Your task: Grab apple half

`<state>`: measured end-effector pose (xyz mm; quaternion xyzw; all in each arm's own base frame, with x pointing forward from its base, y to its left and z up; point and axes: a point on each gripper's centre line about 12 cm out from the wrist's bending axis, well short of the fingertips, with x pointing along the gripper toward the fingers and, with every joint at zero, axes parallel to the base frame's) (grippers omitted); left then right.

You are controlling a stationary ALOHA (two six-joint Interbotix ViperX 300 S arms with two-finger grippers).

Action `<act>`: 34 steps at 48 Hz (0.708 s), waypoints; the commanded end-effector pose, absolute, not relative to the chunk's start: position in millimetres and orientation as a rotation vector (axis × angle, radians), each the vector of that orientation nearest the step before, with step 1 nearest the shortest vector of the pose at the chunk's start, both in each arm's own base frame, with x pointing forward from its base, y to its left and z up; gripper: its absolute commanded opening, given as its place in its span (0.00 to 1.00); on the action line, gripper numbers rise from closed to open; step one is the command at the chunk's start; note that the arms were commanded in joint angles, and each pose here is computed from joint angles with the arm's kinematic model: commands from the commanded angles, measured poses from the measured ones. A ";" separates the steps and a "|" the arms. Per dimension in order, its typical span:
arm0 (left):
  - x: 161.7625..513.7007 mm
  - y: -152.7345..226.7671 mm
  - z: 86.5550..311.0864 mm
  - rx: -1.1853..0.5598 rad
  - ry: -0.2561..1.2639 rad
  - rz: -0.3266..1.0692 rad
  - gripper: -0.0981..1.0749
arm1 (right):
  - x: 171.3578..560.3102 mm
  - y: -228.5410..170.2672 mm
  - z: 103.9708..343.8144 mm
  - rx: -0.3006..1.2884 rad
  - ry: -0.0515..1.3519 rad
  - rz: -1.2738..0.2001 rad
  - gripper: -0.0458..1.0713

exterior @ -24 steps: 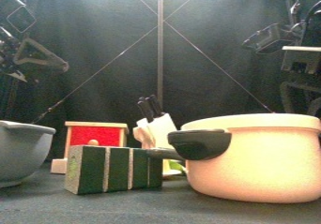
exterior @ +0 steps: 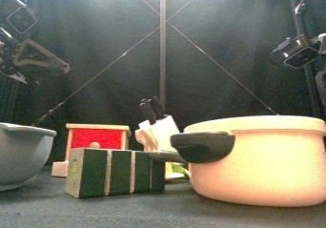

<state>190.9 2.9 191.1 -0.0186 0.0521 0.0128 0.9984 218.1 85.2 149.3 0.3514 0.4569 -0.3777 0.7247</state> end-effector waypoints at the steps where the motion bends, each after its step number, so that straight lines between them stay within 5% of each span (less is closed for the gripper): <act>1: 193.1 3.0 195.2 -0.037 0.090 0.026 0.51 | 212.1 83.8 150.1 0.832 0.994 -0.759 0.92; 34: 192.5 3.3 194.1 -0.037 0.094 0.028 0.51 | 201.9 80.3 99.7 0.753 1.079 -0.730 0.92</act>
